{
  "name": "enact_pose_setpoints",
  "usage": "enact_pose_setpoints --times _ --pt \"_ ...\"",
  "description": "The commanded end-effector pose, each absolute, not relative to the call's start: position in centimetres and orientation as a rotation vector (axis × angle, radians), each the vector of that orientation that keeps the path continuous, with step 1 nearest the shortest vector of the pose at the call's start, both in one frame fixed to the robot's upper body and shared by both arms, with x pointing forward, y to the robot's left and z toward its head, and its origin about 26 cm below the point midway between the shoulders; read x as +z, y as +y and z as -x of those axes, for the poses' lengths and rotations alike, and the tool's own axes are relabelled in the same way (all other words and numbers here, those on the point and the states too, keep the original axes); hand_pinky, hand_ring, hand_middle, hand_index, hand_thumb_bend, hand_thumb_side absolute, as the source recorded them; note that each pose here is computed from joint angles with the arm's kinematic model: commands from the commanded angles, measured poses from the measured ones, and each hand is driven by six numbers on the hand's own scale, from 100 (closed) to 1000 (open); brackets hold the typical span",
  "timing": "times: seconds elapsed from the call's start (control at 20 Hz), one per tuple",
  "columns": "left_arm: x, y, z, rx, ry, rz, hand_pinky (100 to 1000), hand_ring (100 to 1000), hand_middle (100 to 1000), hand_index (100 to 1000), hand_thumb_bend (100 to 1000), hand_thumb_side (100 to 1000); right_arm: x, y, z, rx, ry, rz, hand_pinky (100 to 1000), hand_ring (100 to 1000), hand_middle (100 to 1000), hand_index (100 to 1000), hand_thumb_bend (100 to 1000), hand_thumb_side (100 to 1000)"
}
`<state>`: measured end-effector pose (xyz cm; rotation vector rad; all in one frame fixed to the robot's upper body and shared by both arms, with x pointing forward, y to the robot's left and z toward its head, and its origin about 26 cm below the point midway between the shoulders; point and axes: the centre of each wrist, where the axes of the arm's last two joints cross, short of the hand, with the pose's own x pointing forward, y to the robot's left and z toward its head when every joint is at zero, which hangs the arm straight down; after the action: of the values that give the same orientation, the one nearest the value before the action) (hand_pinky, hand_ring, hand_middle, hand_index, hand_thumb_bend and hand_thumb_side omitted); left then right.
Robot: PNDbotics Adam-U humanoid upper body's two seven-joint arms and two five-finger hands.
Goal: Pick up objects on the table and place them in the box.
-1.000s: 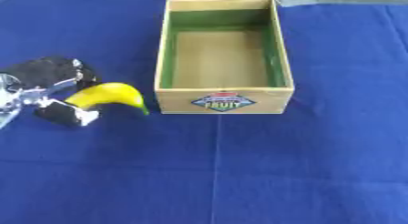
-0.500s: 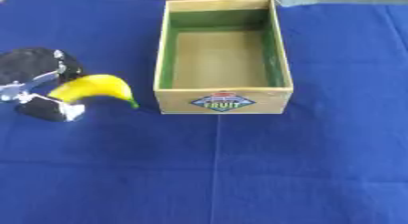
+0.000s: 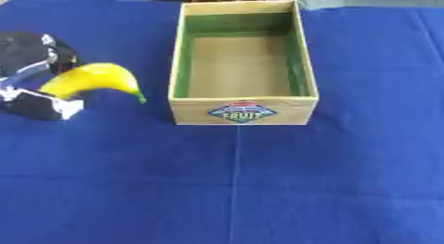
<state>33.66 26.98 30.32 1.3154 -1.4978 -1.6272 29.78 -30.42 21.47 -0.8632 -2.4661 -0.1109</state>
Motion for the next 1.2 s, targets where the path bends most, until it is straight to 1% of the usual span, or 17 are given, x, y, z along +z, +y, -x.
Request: enact_pose_setpoints --times 0.05,0.1,0.45,0.85,1.2 --pt "32.9 26.9 -32.9 -1.581 -1.553 -1.397 374 524 485 669 100 659 22.4 -30.8 -29.4 -0.099 -2.494 0.889 800 744 747 918 100 1000" --pt "33.3 26.7 -33.0 -1.574 -1.571 -1.401 374 524 484 670 100 574 22.4 -30.8 -29.4 -0.097 -2.493 0.888 800 744 747 918 100 1000" --pt "35.8 24.4 -34.2 -1.561 -1.657 -1.430 378 526 483 670 100 581 22.4 -30.8 -29.4 -0.079 -2.497 0.881 801 744 748 918 100 1000" --pt "37.5 21.7 -37.0 -1.508 -1.736 -1.450 377 521 472 661 100 572 22.8 -30.7 -29.5 -0.058 -2.515 0.871 801 744 749 918 100 1000" --pt "37.9 18.8 -40.0 -1.464 -1.810 -1.470 379 519 465 657 100 562 23.2 -30.5 -29.6 -0.049 -2.536 0.857 800 744 750 918 100 1000"
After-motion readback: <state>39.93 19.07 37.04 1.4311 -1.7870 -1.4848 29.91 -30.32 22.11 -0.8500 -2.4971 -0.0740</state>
